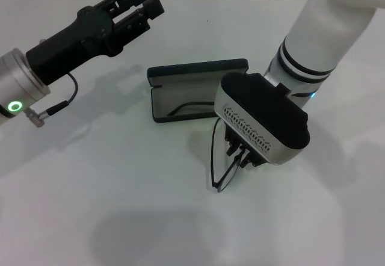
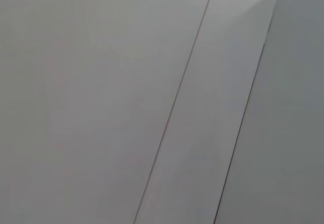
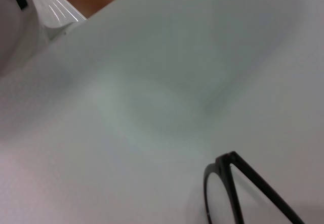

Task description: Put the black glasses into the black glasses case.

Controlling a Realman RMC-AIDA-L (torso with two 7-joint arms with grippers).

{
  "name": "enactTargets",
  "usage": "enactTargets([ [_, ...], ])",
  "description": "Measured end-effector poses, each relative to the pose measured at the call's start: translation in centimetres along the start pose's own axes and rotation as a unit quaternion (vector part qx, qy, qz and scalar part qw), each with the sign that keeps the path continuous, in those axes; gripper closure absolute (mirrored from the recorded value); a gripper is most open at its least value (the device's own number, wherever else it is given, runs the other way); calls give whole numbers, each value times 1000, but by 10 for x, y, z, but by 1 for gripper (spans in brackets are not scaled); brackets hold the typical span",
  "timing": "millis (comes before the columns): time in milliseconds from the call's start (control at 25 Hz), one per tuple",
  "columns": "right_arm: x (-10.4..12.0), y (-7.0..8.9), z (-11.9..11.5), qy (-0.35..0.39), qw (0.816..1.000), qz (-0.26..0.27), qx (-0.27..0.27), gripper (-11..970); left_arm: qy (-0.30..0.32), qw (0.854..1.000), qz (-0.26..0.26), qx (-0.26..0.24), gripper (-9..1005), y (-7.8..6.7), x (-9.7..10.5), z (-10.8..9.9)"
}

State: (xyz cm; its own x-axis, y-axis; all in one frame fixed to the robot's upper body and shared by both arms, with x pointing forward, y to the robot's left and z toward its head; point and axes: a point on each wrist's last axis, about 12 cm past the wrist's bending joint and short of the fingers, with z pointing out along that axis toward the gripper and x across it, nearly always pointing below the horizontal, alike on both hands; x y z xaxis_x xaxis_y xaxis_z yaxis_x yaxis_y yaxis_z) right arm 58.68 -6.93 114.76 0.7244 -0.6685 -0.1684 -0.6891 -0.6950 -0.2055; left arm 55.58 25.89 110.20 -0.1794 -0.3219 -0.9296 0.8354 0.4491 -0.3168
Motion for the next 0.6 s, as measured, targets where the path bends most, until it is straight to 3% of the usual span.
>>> enactTargets([
  [360,9,8,-17,-40,998,53,-12,851,1,1000,-1,1,435,1,-2,2],
  [600,29,31,-51,-102,989,89,66,850,0,1000,2,3,436,2,-4,0],
])
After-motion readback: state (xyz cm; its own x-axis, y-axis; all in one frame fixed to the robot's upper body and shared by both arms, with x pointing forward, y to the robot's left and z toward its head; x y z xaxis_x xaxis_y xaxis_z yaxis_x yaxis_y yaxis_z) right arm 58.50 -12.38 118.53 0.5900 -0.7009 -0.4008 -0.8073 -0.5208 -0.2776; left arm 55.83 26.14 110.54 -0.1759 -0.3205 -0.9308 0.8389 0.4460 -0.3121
